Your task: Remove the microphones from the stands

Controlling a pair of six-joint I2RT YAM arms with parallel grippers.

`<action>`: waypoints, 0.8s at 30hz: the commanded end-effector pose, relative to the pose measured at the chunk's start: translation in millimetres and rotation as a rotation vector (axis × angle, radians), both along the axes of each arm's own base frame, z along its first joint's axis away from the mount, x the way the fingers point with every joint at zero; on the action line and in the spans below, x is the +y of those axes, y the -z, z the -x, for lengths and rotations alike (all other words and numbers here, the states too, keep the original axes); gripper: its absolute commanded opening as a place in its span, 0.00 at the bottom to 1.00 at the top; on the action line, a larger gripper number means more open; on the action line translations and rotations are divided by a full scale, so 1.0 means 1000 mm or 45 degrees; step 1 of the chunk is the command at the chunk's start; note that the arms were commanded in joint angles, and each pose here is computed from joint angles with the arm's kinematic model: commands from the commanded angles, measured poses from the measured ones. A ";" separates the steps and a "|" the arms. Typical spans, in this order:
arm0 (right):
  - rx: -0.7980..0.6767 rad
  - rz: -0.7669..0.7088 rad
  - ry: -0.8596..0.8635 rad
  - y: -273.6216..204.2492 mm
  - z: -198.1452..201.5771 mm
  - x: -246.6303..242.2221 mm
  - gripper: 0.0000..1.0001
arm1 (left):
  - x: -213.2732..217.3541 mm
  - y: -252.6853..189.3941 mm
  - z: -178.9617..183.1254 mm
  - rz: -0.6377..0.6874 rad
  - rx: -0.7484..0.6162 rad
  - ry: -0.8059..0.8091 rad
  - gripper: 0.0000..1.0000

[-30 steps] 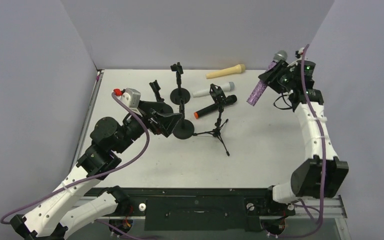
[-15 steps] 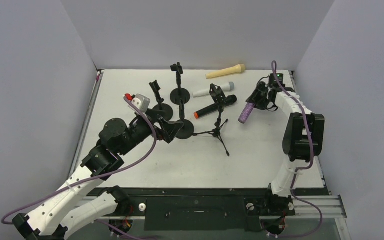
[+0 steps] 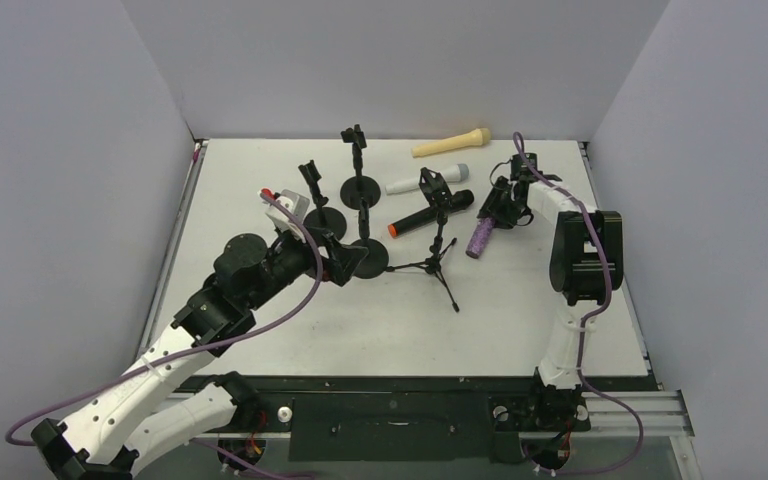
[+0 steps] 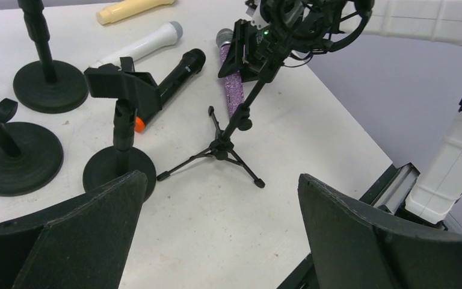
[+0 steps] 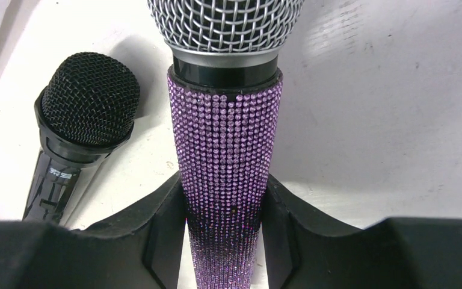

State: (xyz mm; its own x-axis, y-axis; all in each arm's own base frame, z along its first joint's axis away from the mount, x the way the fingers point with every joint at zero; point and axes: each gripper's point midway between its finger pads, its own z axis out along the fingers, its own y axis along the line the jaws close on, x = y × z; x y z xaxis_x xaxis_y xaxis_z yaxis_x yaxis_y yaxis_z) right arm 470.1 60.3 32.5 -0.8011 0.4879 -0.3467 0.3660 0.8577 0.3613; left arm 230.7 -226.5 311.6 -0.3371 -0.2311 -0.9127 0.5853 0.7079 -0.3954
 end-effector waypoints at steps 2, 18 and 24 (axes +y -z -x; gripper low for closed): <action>-0.087 0.087 0.010 -0.020 -0.016 -0.010 0.19 | 0.008 0.010 -0.010 -0.032 0.048 -0.090 0.96; -0.112 0.087 -0.001 -0.025 -0.014 -0.007 0.60 | 0.030 0.022 -0.024 -0.114 0.141 -0.284 0.96; -0.166 0.071 -0.003 -0.046 -0.015 -0.006 0.60 | 0.033 0.020 -0.026 -0.128 0.140 -0.316 0.96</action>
